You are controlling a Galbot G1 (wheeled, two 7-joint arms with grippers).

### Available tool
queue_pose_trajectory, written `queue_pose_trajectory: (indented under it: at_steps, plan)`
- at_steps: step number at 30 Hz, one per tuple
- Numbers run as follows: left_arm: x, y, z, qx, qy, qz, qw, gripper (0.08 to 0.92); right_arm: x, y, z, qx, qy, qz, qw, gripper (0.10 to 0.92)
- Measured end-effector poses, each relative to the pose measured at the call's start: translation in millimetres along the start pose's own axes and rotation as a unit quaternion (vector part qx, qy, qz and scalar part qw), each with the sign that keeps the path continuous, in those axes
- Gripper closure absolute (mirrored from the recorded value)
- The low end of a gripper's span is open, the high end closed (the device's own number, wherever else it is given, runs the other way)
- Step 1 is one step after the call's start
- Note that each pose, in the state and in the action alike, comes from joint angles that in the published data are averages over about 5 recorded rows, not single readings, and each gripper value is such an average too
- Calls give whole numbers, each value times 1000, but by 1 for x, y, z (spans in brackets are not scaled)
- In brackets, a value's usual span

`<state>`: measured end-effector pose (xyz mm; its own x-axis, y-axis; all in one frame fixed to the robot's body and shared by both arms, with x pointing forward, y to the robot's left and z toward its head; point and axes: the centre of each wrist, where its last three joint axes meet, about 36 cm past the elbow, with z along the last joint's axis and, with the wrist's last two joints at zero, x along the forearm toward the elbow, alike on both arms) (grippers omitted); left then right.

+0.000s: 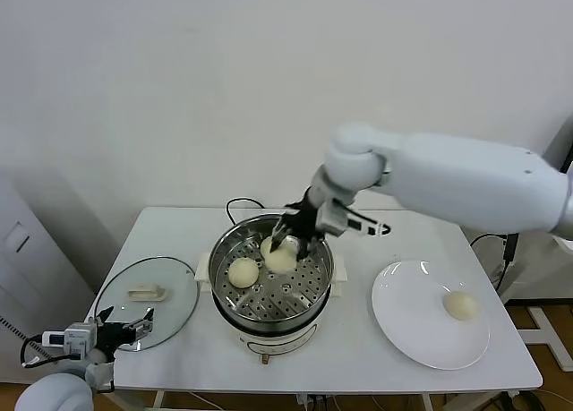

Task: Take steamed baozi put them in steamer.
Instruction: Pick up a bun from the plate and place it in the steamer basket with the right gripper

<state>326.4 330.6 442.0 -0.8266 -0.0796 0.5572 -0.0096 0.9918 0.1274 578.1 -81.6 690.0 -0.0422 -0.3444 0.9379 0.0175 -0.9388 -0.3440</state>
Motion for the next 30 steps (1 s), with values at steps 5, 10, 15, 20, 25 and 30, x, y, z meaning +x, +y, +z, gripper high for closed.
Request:
queue_pose_trajectory:
  at_steps: [5, 10, 15, 20, 25, 30]
  plan:
    - [0, 1, 0, 1, 0, -2, 1000, 177, -21, -11, -5, 46, -12, -14, 999, 505]
    - [-1, 2, 1, 1, 0, -4, 1000, 177, -40, -20, -9, 77, -22, -23, 996, 505]
    - [-1, 2, 1, 2, 0, -4, 1000, 177, -56, -25, -13, 95, -30, -29, 995, 505]
    - [0, 2, 1, 3, 0, -5, 1000, 177, -70, -24, -14, 100, -34, -34, 994, 476]
    - [0, 3, 1, 2, -1, -6, 1000, 177, -82, -21, -16, 99, -41, -35, 994, 435]
    - [0, 3, 2, 3, -1, -7, 1000, 177, -86, -20, -16, 96, -41, -34, 994, 320]
